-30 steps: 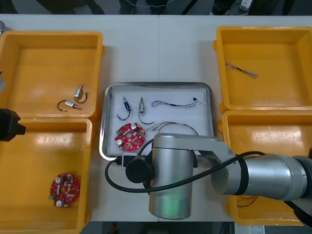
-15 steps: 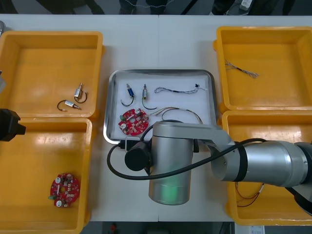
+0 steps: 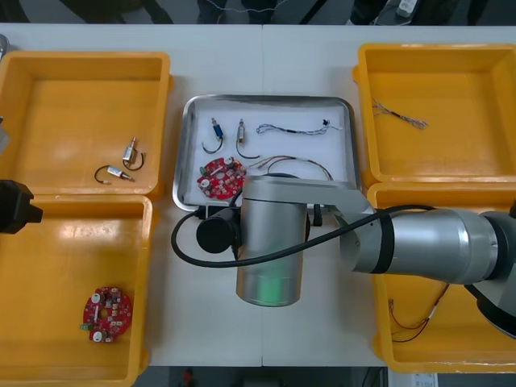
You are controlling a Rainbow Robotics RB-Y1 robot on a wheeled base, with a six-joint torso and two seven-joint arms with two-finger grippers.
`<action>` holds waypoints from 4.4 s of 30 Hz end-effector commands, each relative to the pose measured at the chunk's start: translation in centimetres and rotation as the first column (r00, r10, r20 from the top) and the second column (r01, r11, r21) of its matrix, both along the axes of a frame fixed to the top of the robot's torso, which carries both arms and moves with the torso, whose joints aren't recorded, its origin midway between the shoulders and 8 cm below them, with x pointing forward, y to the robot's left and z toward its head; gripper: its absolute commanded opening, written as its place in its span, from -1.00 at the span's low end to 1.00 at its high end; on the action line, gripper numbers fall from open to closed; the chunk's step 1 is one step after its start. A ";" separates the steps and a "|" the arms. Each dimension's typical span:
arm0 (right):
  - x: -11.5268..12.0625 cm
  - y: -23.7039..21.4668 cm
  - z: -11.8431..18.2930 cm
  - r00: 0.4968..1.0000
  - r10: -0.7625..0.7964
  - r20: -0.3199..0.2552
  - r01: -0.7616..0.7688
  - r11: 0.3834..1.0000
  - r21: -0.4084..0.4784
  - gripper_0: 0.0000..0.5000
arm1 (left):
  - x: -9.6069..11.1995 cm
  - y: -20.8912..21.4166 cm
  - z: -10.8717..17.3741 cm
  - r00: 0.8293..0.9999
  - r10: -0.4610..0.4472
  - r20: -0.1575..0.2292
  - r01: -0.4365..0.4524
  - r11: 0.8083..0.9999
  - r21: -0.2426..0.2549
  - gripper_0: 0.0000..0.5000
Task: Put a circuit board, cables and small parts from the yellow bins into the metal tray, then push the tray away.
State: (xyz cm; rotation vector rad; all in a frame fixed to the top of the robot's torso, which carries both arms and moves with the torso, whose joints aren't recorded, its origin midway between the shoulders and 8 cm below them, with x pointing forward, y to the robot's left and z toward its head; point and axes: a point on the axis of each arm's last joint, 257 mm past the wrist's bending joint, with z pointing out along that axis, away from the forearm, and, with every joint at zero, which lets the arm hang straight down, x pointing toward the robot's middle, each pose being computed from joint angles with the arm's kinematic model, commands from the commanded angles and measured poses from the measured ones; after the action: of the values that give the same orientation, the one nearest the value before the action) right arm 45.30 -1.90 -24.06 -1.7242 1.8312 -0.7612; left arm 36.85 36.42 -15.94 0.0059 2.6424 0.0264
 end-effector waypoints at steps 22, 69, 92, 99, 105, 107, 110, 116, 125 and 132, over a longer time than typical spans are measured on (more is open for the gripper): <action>6.0 3.3 5.4 0.979 0.089 0.182 -0.081 0.996 -0.047 -1.00 | -0.5 1.2 1.2 1.000 0.014 0.021 -0.015 0.999 0.036 1.00; 16.2 3.1 10.2 0.953 0.024 0.303 -0.044 0.997 0.060 -1.00 | -0.5 1.2 1.2 1.000 0.014 0.021 -0.015 0.999 0.036 1.00; 11.4 6.0 11.7 0.987 -0.028 0.156 -0.005 0.979 0.205 1.00 | -0.5 1.2 1.2 1.000 0.014 0.021 -0.015 0.999 0.036 1.00; 6.3 6.0 12.4 0.997 -0.079 0.013 0.071 0.951 0.301 1.00 | -0.5 1.2 1.2 1.000 0.014 0.021 -0.015 0.999 0.036 1.00; 2.6 3.1 12.7 0.979 -0.181 -0.090 0.202 0.912 0.358 1.00 | -0.5 1.2 1.2 1.000 0.014 0.021 -0.015 0.999 0.036 1.00; 1.7 2.0 12.7 0.966 -0.227 -0.123 0.257 0.887 0.384 1.00 | -0.5 1.2 1.2 1.000 0.014 0.021 -0.015 0.999 0.036 1.00; 0.8 1.0 13.1 0.944 -0.285 -0.168 0.331 0.831 0.447 1.00 | -0.5 1.2 1.2 1.000 0.014 0.021 -0.015 0.999 0.036 1.00; 0.5 0.5 14.3 0.905 -0.357 -0.231 0.423 0.705 0.569 1.00 | -0.5 1.2 1.2 1.000 0.014 0.021 -0.015 0.999 0.036 1.00; 0.4 -2.5 14.3 0.799 -0.468 -0.377 0.582 0.446 0.680 1.00 | -0.5 1.2 1.2 1.000 0.014 0.021 -0.015 0.999 0.036 1.00; -0.1 -6.4 13.7 0.698 -0.524 -0.488 0.675 0.251 0.694 1.00 | -0.5 1.2 1.2 1.000 0.014 0.021 -0.015 0.999 0.036 1.00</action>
State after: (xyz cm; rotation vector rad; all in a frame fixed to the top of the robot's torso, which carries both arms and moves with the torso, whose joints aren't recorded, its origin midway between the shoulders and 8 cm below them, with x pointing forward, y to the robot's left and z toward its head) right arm 45.42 -5.86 -10.94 -0.5067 2.3984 0.0976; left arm 36.85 36.43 -15.91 0.0055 2.6414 0.0268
